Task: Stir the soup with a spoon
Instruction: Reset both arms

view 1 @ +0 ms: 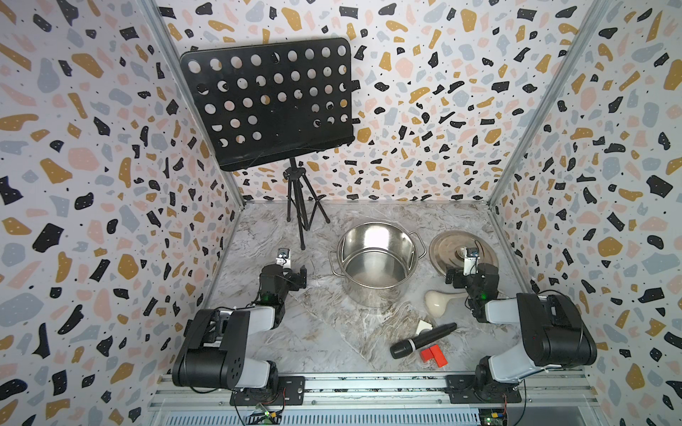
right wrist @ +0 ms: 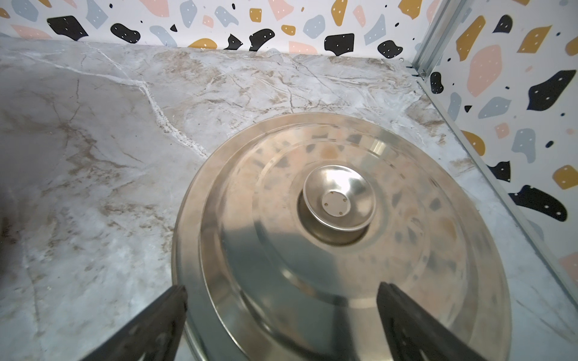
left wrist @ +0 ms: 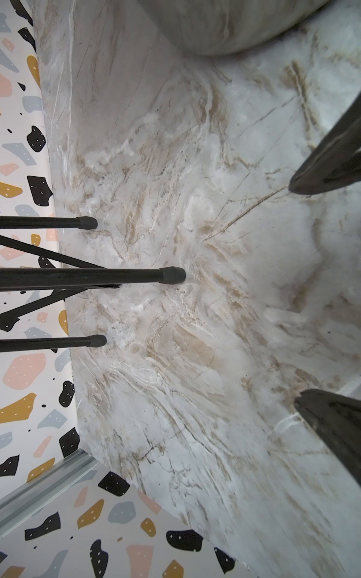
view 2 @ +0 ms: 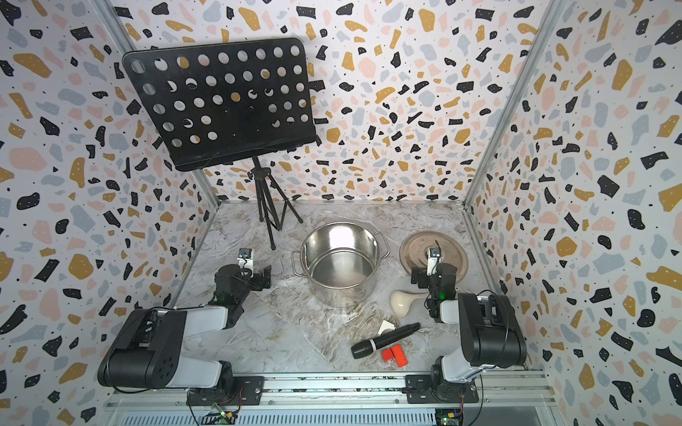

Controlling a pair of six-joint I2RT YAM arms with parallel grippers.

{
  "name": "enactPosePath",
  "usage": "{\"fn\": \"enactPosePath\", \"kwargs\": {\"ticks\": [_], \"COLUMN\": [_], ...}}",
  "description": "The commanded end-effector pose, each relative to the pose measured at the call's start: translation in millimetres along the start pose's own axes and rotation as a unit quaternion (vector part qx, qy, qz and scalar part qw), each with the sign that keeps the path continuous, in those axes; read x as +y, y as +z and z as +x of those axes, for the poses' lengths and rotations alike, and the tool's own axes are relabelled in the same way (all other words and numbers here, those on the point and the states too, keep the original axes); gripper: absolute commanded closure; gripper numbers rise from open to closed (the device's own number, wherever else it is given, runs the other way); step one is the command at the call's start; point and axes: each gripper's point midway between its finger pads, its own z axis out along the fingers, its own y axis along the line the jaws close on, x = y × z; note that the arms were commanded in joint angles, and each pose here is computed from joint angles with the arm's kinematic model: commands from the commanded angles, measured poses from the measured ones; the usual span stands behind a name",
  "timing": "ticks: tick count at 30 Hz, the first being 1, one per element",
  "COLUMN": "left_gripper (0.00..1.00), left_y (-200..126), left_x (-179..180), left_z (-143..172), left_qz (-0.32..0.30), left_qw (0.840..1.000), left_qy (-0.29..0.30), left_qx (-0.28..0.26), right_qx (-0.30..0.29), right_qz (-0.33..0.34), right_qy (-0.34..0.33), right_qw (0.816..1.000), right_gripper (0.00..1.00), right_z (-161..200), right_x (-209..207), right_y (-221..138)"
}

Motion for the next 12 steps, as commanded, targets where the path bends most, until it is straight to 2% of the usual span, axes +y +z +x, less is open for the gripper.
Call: {"fn": "enactPosePath", "kwargs": {"ticks": [1,12], "left_gripper": [0.01,0.01], "left_y": [-1.0,-1.3], "left_x": [1.0,0.9], "left_z": [-18.5,-18.5], "left_qz": [-0.004,-0.003], "left_qw": [0.999,0.999], "left_qy": [-0.004,-0.004], "left_qx": [-0.032,-0.033], "right_qx": [-0.022,-0.023], "right_qz": [0.002,0.001], "right_qy": [-0.001,-0.001], "right_qw": [1.000,1.000], "right_gripper": [0.00,0.00], "right_z": [-14.1,-14.2], "right_x": [0.3,0.6], "right_y": [-1.4,-1.4]}}
